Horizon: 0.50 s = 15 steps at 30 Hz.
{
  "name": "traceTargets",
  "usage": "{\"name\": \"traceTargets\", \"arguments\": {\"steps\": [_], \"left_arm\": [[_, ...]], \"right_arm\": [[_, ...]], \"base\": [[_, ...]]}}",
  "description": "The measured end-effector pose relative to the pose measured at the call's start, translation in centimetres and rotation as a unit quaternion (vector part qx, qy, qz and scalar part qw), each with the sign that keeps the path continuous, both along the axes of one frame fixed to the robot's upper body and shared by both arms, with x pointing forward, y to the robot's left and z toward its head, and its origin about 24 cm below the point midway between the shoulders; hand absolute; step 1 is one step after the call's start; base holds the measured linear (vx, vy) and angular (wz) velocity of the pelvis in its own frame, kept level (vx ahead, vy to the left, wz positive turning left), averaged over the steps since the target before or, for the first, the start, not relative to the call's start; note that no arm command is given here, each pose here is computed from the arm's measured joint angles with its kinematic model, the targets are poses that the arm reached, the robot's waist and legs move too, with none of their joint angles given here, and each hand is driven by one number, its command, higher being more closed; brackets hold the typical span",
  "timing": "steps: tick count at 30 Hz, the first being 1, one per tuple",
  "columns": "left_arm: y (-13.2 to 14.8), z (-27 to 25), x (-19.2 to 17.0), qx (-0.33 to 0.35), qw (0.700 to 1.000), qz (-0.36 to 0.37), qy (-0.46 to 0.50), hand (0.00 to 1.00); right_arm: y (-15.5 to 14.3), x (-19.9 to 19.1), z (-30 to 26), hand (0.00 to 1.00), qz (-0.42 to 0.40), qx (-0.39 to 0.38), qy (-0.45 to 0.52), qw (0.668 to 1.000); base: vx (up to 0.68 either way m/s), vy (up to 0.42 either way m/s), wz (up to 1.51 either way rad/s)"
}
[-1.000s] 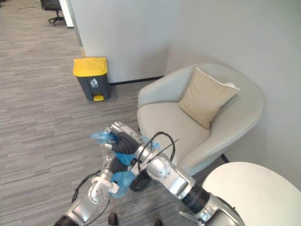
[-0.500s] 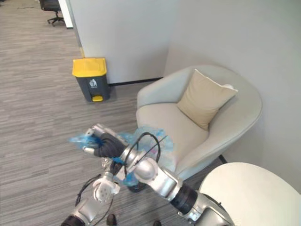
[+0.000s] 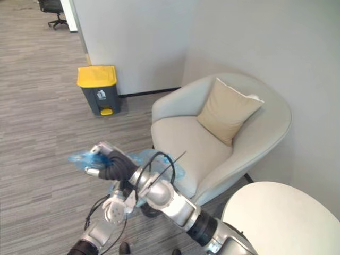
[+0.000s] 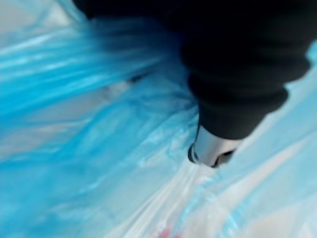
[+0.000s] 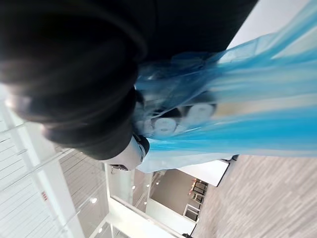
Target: Gather rubbish on tea table into small bin, then transfer packed bag to large trash can.
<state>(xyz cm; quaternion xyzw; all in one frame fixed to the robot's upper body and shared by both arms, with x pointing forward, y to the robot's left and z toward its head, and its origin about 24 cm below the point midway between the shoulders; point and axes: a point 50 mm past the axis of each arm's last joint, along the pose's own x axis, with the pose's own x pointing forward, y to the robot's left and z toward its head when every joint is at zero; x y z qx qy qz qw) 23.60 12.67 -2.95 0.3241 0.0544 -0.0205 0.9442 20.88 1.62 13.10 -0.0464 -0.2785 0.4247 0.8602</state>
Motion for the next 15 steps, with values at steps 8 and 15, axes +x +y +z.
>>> {"name": "traceTargets", "arguments": {"steps": [8, 15], "left_arm": [[0.6, 0.0, 0.0, -0.010, 1.000, 0.017, 0.003, 1.00], [0.7, -0.5, -0.5, -0.030, 0.999, 0.026, 0.016, 1.00]], "right_arm": [[-2.1, -0.1, -4.2, 0.00, -0.060, -0.081, 0.020, 0.995], [-4.0, -0.1, -6.9, 0.00, -0.111, -0.193, -0.029, 0.975]], "base": [[0.00, 0.000, 0.00], [0.00, 0.000, 0.00]]}}
